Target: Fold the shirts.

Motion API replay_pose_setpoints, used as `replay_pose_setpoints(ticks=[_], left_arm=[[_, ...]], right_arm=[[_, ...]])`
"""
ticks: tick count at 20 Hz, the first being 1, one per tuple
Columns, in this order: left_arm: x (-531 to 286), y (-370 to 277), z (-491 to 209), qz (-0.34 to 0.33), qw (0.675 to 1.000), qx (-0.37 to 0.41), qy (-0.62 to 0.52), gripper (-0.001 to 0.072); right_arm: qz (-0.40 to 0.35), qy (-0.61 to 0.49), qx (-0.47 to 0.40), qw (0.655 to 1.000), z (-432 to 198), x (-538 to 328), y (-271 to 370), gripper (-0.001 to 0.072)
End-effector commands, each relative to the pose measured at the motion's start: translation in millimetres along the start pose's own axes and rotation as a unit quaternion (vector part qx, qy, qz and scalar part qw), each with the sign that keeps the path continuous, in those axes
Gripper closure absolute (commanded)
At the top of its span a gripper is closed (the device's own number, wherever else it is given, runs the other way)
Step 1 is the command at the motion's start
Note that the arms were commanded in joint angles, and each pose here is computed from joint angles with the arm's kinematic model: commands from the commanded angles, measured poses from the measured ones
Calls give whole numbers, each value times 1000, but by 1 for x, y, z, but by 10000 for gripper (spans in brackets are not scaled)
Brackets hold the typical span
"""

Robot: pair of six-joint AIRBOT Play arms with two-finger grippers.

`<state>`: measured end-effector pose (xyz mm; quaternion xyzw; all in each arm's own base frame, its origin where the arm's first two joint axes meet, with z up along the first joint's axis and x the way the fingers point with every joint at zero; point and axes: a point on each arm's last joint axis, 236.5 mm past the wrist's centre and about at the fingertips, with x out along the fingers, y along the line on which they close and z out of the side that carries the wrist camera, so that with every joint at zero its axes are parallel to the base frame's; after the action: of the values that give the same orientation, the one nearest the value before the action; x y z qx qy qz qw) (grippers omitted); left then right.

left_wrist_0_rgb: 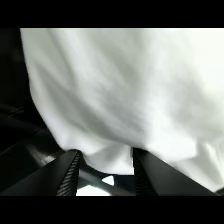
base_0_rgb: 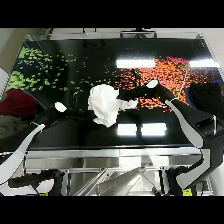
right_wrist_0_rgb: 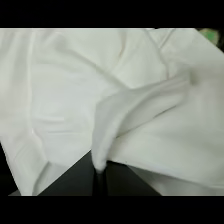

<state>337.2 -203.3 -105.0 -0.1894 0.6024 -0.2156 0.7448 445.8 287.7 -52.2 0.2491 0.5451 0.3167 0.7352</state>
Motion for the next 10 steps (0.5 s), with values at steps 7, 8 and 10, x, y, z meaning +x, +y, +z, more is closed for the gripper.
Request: replay_pose_setpoints(ticks=[7, 8, 10], left_arm=[[-26, -52, 37, -87, 993, -12, -83, 687], [-37, -62, 44, -99, 990, 0, -102, 688], [-66, -83, 58, -113, 983, 28, -143, 687]], right_arm=[[27, 22, -13, 999, -7, -19, 20, 688], [29, 16, -18, 999, -3, -26, 25, 688], [36, -1, -33, 999, 5, -45, 41, 689]])
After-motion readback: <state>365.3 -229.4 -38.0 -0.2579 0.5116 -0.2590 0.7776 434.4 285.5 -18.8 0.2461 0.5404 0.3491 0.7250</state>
